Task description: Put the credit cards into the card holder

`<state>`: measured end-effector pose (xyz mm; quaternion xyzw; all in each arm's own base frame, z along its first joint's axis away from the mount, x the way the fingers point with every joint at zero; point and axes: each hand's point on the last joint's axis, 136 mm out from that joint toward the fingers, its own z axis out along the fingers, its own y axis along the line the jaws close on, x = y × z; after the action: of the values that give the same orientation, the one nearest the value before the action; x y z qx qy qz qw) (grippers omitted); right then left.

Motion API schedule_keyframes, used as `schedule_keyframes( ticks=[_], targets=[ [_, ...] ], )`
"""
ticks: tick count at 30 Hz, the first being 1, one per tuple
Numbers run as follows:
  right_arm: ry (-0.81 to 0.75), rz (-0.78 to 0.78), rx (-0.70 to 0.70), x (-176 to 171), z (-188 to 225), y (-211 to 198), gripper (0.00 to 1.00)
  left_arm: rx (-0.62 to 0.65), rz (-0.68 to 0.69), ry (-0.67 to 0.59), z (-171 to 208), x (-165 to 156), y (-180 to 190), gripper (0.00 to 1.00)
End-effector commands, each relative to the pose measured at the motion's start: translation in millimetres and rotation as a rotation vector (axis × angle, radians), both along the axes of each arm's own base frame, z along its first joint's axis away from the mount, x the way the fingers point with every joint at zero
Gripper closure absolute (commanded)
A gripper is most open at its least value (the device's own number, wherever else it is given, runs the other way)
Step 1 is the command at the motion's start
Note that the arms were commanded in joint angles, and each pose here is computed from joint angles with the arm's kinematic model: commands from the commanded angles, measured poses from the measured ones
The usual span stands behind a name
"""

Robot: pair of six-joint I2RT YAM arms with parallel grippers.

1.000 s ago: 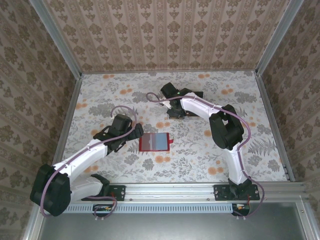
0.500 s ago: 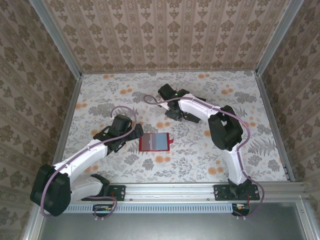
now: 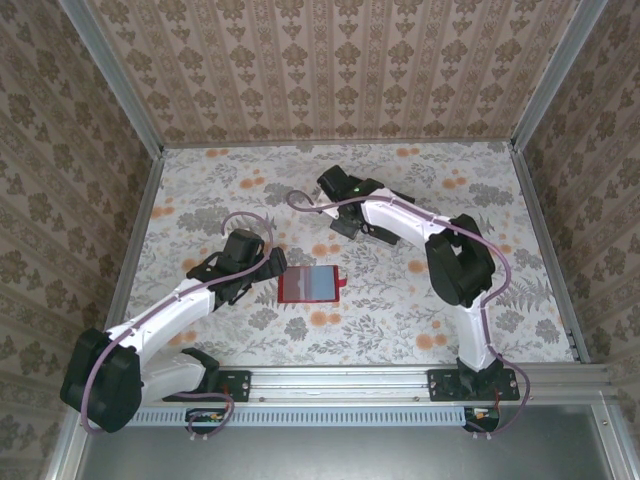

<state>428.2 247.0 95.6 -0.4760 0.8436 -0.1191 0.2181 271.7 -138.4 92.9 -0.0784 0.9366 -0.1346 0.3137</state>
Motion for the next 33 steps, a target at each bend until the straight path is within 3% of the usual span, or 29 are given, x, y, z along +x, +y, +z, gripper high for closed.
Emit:
schedule_keyframes(
  ticks=[1,8,16,25,33],
  targets=[
    [-0.035,0.025,0.063,-5.0,27.3,8.8,1.00,-0.005,-0.004,0.003,-0.9,0.4,0.3,0.00],
    [-0.039,0.000,0.233,-20.4,69.1,27.0,1.00,-0.012,-0.009,0.009,-1.8,-0.1,-1.5,0.00],
    [0.090,-0.186,0.590,-68.0,108.9,59.8,1.00,0.033,-0.063,0.070,-14.0,-11.6,-7.1,0.00],
    [0.362,-0.490,1.084,-110.4,79.0,81.5,1.00,0.187,-0.107,0.080,-26.2,-30.5,-7.5,0.00],
    [0.412,-0.608,1.353,-122.1,47.2,77.4,1.00,0.326,-0.122,0.086,-33.7,-36.2,-2.0,0.00]
  ],
)
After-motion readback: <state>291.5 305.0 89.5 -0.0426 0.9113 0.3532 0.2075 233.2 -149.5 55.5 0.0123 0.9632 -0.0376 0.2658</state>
